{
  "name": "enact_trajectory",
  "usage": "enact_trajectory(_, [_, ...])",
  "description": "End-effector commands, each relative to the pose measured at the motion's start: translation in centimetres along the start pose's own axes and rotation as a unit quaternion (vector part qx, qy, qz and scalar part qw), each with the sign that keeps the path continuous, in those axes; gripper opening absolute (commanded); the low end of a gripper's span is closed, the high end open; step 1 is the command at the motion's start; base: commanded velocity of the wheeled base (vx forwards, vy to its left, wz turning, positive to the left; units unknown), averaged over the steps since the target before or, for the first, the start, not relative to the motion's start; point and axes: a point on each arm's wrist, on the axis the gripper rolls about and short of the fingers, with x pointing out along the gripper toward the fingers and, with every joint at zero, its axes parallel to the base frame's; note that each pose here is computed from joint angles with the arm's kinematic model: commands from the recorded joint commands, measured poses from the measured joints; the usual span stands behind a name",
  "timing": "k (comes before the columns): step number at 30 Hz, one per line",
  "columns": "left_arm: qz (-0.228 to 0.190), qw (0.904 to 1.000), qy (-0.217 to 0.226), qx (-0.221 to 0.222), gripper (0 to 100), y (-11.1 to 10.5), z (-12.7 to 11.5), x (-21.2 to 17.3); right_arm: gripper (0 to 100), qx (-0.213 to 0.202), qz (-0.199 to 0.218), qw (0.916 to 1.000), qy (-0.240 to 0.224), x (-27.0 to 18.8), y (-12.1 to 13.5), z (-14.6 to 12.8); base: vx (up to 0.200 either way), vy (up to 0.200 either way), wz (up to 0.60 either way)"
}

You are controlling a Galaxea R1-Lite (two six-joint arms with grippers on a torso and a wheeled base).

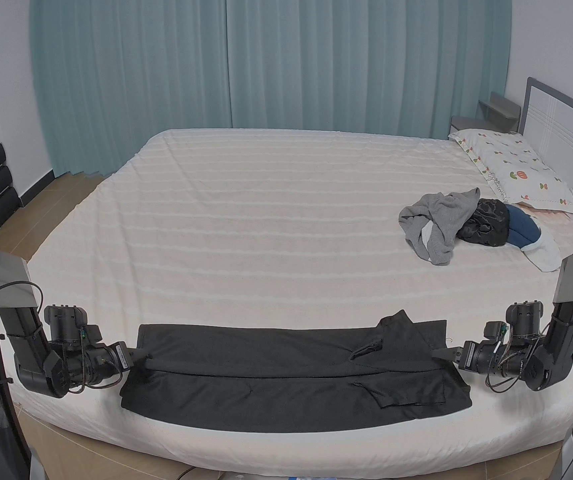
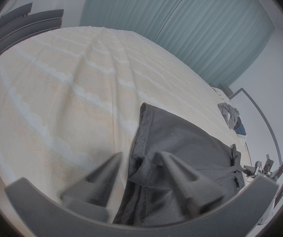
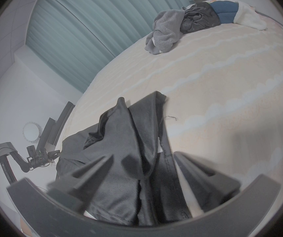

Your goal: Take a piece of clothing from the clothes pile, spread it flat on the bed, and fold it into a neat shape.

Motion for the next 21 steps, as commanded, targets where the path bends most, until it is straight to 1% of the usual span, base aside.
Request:
enact_trajectory(1, [-0.001, 1.0000, -0.006, -0.005, 100, 0.1, 0.2, 0.0, 100, -0.009, 0.015, 0.9993, -0.032, -0.5, 1.1, 1.6, 0.000, 0.000, 0.00])
enact_trajectory(3, [-0.003, 0.9999, -0.015, -0.003, 100, 0.0, 0.5, -0.1, 100, -0.008, 0.020, 0.9988, -0.045, -0.6, 1.4, 2.3, 0.000, 0.000, 0.00])
enact_trajectory(5, [-0.006, 0.9994, -0.033, -0.012, 100, -0.1, 1.4, -0.6, 100, -0.001, 0.028, 0.9974, -0.066, -0.4, 1.8, 3.7, 0.000, 0.000, 0.00])
enact_trajectory(6, [-0.006, 0.9994, -0.033, -0.012, 100, -0.1, 1.4, -0.6, 100, -0.001, 0.028, 0.9974, -0.066, -0.4, 1.8, 3.7, 0.000, 0.000, 0.00])
enact_trajectory(7, [-0.015, 0.9979, -0.056, -0.027, 100, -0.6, 2.6, -0.8, 100, 0.013, 0.032, 0.9961, -0.081, 0.2, 1.9, 4.7, 0.000, 0.000, 0.00])
enact_trajectory(8, [-0.021, 0.9967, -0.069, -0.037, 100, -0.9, 3.3, -0.9, 100, 0.024, 0.034, 0.9952, -0.088, 0.5, 2.0, 5.2, 0.000, 0.000, 0.00])
enact_trajectory(11, [-0.038, 0.9927, -0.097, -0.061, 100, -1.6, 5.2, -0.8, 100, 0.059, 0.042, 0.9936, -0.087, 1.5, 2.6, 6.1, 0.000, 0.000, 0.00])
enact_trajectory(14, [-0.045, 0.9910, -0.103, -0.073, 100, -1.9, 6.2, -0.3, 100, 0.084, 0.047, 0.9917, -0.085, 2.3, 2.5, 6.3, 0.000, 0.000, 0.00])
enact_trajectory(17, [-0.045, 0.9905, -0.098, -0.086, 100, -1.7, 6.5, 0.6, 100, 0.126, 0.047, 0.9883, -0.070, 3.3, 1.6, 5.6, 0.000, 0.000, 0.00])
enact_trajectory(18, [-0.044, 0.9905, -0.097, -0.086, 100, -1.7, 6.5, 0.7, 100, 0.129, 0.046, 0.9882, -0.069, 3.4, 1.6, 5.5, 0.000, 0.000, 0.00])
enact_trajectory(19, [-0.039, 0.9909, -0.089, -0.093, 100, -1.1, 6.1, 1.8, 100, 0.140, 0.041, 0.9873, -0.063, 3.9, 1.1, 4.9, 0.000, 0.000, 0.00])
enact_trajectory(21, [-0.036, 0.9912, -0.084, -0.096, 100, -0.8, 5.9, 2.3, 100, 0.139, 0.041, 0.9871, -0.067, 4.0, 1.0, 4.9, 0.000, 0.000, 0.00])
